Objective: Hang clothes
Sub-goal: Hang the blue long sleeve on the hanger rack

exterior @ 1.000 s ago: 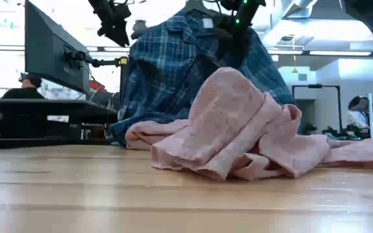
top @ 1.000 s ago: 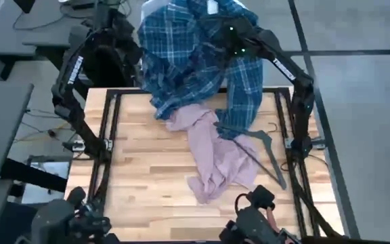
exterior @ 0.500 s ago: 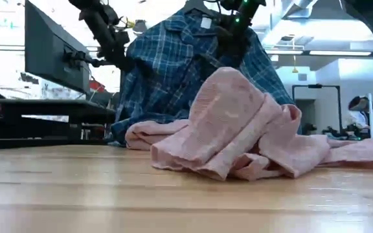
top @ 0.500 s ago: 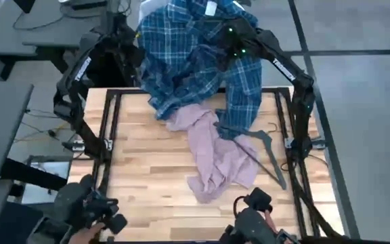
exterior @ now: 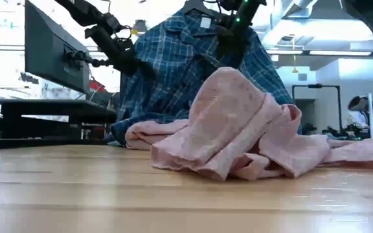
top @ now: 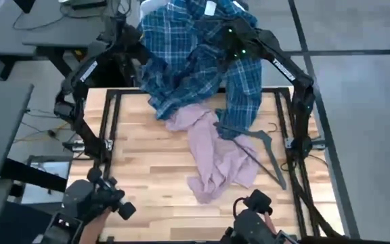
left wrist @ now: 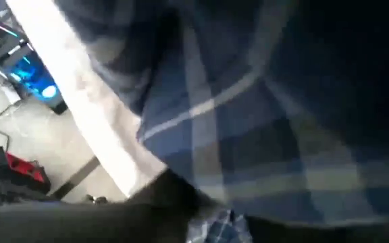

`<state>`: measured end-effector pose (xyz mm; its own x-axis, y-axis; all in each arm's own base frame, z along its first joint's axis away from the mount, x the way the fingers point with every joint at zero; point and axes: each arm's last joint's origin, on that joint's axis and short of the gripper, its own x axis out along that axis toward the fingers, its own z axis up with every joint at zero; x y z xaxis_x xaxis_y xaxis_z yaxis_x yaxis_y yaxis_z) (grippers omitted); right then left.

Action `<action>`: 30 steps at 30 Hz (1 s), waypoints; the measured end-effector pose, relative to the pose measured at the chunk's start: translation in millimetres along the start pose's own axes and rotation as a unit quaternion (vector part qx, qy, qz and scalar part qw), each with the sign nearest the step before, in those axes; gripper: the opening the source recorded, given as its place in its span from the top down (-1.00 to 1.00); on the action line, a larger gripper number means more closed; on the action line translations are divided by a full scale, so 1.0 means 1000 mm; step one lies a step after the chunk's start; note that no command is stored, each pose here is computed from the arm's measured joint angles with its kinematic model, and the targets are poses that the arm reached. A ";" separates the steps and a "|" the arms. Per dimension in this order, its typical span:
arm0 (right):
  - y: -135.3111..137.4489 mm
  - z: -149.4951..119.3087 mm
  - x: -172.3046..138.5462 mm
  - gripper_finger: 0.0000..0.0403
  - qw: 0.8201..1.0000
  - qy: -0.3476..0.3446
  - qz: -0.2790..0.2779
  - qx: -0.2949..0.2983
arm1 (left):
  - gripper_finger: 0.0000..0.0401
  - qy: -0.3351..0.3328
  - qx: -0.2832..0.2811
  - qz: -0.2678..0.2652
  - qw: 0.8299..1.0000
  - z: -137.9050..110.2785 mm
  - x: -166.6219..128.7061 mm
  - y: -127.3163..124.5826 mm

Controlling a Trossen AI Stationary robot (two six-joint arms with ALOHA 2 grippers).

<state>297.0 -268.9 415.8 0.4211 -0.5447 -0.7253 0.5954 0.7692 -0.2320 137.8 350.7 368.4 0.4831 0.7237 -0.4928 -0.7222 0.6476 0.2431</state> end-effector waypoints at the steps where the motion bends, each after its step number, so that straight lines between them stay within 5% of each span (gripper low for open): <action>1: 0.000 0.000 0.000 -0.50 1.000 0.000 0.000 -0.002 | 0.95 0.007 -0.001 0.027 1.000 0.002 -0.001 0.001; 5: 0.000 0.000 0.000 -0.50 1.000 0.000 0.000 -0.004 | 0.99 0.045 0.030 0.142 0.988 0.013 -0.021 0.002; 13: -0.006 0.000 0.001 -0.50 1.000 -0.005 -0.005 -0.001 | 1.00 0.016 0.070 0.243 0.967 0.063 -0.125 -0.031; 18: -0.014 0.004 0.001 -0.50 0.999 -0.031 -0.016 0.009 | 1.00 -0.048 0.081 0.204 0.975 0.083 -0.185 -0.060; 23: -0.019 0.004 0.002 -0.50 0.999 -0.042 0.001 0.016 | 1.00 -0.063 0.080 0.109 0.989 0.086 -0.222 -0.084; 30: -0.020 0.007 0.001 -0.50 0.998 -0.056 -0.002 0.017 | 1.00 -0.032 0.061 -0.046 0.997 0.076 -0.203 -0.108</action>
<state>290.3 -287.1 423.7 0.4921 -0.5826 -0.6468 0.6192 0.7565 -0.2104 155.1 152.0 505.5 0.5774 0.6715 -0.4644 -0.6106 0.7328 0.3004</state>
